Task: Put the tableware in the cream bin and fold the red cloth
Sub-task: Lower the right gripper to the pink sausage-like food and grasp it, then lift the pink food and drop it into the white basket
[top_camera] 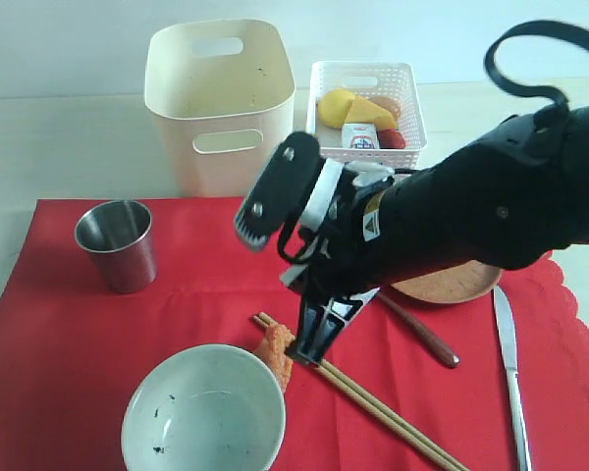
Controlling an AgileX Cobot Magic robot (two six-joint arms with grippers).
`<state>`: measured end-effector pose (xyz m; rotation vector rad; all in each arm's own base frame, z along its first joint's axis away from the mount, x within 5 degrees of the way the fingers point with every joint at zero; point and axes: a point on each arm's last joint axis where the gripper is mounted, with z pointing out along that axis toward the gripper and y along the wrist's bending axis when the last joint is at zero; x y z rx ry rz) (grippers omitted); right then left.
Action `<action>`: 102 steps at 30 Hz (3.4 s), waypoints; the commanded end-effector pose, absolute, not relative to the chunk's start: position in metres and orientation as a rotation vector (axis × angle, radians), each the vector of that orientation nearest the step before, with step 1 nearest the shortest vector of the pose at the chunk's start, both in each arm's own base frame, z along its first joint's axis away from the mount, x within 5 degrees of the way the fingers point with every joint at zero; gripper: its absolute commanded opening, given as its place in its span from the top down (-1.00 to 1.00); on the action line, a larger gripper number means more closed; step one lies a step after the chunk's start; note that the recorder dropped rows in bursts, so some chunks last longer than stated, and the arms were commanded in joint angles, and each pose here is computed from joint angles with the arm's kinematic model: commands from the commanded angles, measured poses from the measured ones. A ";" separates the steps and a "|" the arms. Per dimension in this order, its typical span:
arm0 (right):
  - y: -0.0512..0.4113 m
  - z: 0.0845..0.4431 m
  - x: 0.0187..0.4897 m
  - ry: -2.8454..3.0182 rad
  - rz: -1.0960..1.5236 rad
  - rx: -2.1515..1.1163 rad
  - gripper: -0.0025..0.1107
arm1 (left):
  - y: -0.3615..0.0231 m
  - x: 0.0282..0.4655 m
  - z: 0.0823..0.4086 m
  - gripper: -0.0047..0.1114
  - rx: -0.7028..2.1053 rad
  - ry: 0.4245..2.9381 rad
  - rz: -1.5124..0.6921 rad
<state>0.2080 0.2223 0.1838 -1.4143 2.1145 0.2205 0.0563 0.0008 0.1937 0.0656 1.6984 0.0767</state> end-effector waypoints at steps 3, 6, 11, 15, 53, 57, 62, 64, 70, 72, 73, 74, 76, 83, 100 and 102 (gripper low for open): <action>0.222 0.167 0.210 1.867 0.026 -1.799 0.01 | 0.001 0.056 0.195 0.92 0.063 1.684 0.077; 0.222 0.160 0.210 1.845 0.010 -1.862 -0.16 | 0.001 0.056 0.195 0.92 0.063 1.684 0.077; 0.221 0.144 0.209 1.741 -0.041 -2.071 -0.20 | 0.001 0.056 0.195 0.92 0.063 1.684 0.077; 0.225 0.133 0.212 1.730 -0.040 -2.104 -0.20 | 0.001 0.056 0.195 0.92 0.063 1.684 0.077; 0.260 0.139 0.228 1.565 0.123 -2.187 0.96 | 0.001 0.056 0.195 0.92 0.063 1.684 0.077; 0.259 0.160 0.227 1.541 0.111 -2.126 0.96 | 0.001 0.056 0.195 0.92 0.063 1.684 0.077; 0.245 0.189 0.238 1.627 0.088 -1.937 0.96 | 0.001 0.056 0.195 0.92 0.063 1.684 0.077; 0.233 0.201 0.248 1.680 0.075 -1.825 0.96 | 0.001 0.056 0.195 0.92 0.063 1.684 0.077; 0.190 0.226 0.294 1.891 0.044 -1.244 0.96 | 0.001 0.056 0.195 0.92 0.063 1.684 0.077; 0.175 0.231 0.311 1.946 0.073 -0.943 0.96 | 0.001 0.056 0.195 0.92 0.063 1.684 0.077; 0.167 0.232 0.319 1.961 0.092 -0.796 0.96 | 0.001 0.056 0.195 0.92 0.063 1.684 0.077; 0.161 0.233 0.324 1.972 0.114 -0.682 0.96 | 0.001 0.056 0.195 0.92 0.063 1.684 0.077; 0.150 0.230 0.336 1.976 0.138 -0.487 0.96 | 0.001 0.056 0.195 0.92 0.063 1.684 0.077; 0.150 0.194 0.369 1.980 0.116 -0.356 0.96 | 0.001 0.056 0.195 0.92 0.063 1.684 0.077; 0.158 0.157 0.400 2.056 0.137 -0.203 0.07 | 0.001 0.056 0.195 0.92 0.063 1.684 0.077; 0.158 0.157 0.400 2.058 0.138 -0.204 -0.10 | 0.001 0.056 0.195 0.92 0.063 1.684 0.077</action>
